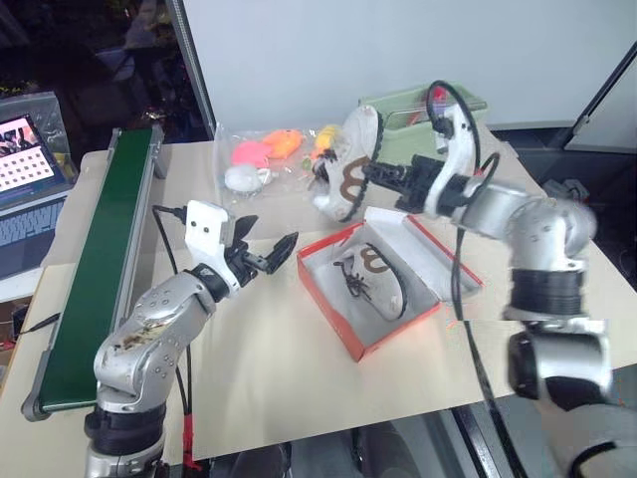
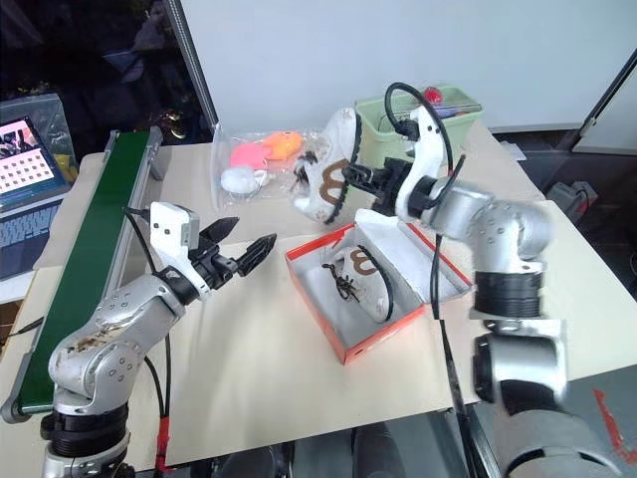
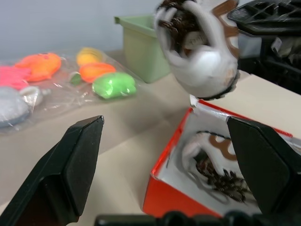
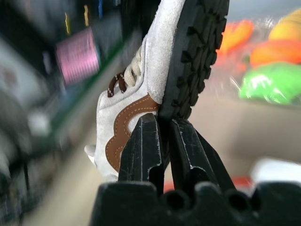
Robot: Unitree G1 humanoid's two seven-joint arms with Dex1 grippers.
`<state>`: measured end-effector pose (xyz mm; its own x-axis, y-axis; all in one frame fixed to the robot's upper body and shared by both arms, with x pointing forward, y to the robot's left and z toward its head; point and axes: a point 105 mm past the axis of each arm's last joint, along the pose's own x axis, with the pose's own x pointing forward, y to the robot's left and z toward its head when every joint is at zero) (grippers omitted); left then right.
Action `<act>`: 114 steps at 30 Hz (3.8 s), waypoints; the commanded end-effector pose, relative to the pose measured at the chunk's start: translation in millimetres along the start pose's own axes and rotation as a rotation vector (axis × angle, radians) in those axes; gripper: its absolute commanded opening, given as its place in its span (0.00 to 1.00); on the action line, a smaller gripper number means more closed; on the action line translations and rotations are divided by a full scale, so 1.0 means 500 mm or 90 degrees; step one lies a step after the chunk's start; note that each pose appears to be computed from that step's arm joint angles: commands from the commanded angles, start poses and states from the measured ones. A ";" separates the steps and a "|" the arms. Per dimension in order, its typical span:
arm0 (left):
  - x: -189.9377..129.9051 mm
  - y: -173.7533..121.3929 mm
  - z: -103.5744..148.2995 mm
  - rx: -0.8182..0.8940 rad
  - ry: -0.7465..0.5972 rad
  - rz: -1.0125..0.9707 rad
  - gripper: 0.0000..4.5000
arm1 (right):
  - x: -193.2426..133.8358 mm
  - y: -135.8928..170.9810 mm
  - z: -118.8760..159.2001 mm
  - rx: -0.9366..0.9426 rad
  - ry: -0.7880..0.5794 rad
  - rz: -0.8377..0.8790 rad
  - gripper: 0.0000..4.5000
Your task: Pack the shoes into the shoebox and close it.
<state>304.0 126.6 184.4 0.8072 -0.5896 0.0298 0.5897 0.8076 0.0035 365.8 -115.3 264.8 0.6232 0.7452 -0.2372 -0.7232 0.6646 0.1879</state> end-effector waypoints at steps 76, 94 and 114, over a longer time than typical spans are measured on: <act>-0.023 -0.089 -0.019 0.093 0.025 -0.193 1.00 | -0.038 0.039 -0.008 -0.080 0.095 0.085 0.63; 0.002 -0.093 -0.031 0.123 0.025 -0.277 1.00 | -0.264 -0.012 -0.348 0.028 0.086 -0.190 0.02; 0.007 -0.085 -0.021 0.125 0.034 -0.280 1.00 | -0.192 -0.208 -0.458 0.272 -0.104 -0.490 0.02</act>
<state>282.9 89.6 161.0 0.4866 -0.8681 -0.0983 0.8691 0.4696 0.1554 304.9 -261.4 34.1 0.9137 0.0907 -0.3961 0.0330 0.9550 0.2948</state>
